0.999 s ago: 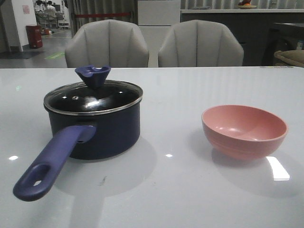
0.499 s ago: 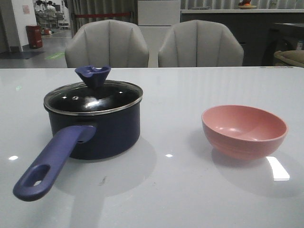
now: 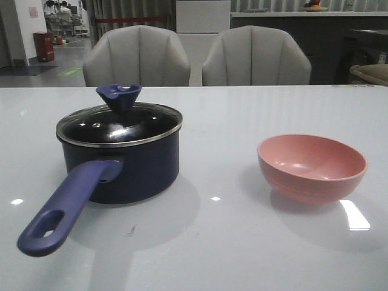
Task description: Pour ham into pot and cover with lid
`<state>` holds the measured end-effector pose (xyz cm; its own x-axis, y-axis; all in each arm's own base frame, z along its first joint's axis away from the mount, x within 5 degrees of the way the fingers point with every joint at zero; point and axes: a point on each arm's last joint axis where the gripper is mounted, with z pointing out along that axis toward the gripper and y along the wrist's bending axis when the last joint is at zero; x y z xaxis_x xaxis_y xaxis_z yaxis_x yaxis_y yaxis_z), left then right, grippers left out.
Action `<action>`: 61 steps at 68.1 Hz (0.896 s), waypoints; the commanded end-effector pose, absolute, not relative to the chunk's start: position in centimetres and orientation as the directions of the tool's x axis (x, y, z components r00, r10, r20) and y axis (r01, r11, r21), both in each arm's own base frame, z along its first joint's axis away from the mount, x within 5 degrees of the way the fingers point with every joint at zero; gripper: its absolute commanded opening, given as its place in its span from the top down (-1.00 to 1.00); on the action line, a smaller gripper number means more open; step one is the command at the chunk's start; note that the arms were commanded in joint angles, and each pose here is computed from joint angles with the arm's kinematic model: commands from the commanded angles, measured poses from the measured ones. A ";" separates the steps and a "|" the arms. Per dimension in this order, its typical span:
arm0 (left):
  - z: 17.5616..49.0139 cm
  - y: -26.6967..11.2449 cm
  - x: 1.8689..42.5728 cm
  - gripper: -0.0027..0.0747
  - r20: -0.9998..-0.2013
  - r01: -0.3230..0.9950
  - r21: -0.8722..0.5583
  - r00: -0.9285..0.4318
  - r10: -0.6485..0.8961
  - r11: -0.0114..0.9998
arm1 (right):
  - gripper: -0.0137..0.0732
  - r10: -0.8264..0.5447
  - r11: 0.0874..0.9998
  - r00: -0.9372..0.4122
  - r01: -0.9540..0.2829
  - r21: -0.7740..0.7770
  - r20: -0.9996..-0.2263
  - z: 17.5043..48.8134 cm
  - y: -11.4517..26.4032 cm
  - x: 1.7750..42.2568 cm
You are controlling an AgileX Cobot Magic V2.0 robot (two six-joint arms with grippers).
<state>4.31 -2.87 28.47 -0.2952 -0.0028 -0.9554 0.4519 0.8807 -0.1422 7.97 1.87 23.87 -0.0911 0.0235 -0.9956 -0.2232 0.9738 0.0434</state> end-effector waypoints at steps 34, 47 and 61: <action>29.4 -2.4 3.3 0.58 -0.983 0.467 -0.157 -0.160 -0.091 0.870 | 0.34 0.040 0.980 0.003 -0.198 0.038 -0.999 25.4 1.6 8.1; 29.0 -2.4 3.4 0.58 -0.982 0.464 -0.157 -0.166 -0.089 0.872 | 0.34 0.040 0.980 0.003 -0.198 0.038 -0.999 25.4 1.6 8.1; 26.8 -1.5 4.1 0.58 -0.997 0.324 0.005 -0.073 0.030 0.946 | 0.34 0.040 0.980 0.003 -0.198 0.038 -0.999 25.4 1.6 8.1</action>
